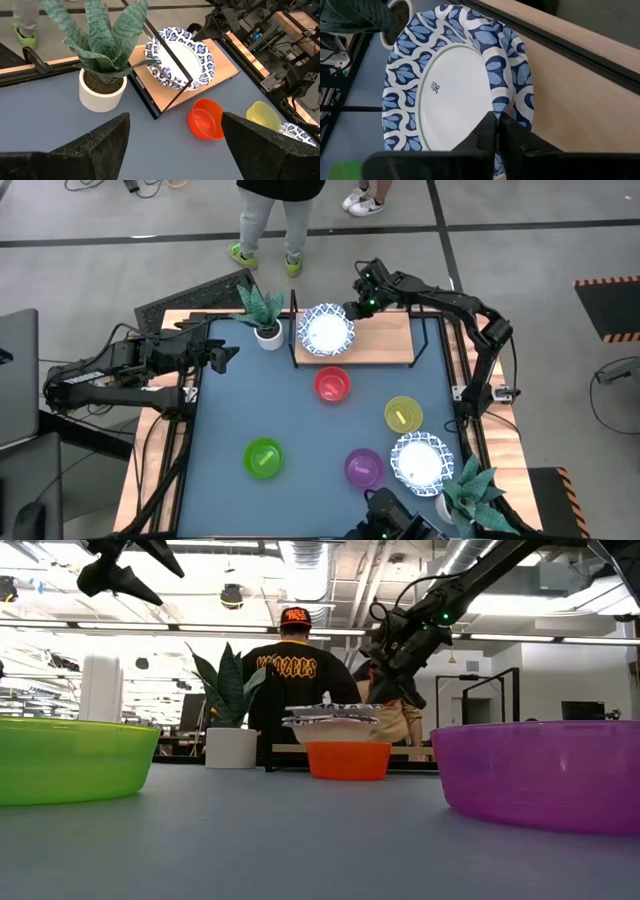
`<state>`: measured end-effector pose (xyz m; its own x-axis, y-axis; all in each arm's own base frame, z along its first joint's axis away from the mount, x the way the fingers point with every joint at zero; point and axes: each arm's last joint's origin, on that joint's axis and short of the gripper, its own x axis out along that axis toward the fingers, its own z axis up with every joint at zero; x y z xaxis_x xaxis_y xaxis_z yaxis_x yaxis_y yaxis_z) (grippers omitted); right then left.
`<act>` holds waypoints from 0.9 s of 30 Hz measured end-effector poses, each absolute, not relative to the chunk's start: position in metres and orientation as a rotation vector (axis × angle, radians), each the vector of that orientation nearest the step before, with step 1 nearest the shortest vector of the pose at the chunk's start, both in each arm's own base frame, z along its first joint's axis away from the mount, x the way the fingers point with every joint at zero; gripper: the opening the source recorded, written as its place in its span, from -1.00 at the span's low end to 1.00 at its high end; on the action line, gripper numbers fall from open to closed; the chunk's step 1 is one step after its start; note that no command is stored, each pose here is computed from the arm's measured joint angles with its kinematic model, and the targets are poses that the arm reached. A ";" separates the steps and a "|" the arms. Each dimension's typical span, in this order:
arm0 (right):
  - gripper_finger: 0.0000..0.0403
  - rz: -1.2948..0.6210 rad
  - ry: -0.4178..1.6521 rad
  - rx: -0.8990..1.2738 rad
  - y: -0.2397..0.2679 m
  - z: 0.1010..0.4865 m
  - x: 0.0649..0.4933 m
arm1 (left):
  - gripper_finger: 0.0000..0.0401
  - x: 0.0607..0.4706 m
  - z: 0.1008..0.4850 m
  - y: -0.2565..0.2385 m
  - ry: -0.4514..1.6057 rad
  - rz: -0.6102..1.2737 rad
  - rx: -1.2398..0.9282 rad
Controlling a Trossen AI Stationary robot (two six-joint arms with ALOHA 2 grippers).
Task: Place and stack bowls onto a shelf
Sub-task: Stack the white patterned bowl on top of the white patterned bowl on the shelf
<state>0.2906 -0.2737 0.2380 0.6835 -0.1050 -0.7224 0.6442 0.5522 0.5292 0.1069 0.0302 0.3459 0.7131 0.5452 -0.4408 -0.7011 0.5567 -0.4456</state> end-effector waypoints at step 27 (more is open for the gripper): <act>-0.12 -0.489 0.587 0.889 -0.272 0.301 0.262 | 0.50 0.107 0.346 0.030 0.269 0.743 -0.634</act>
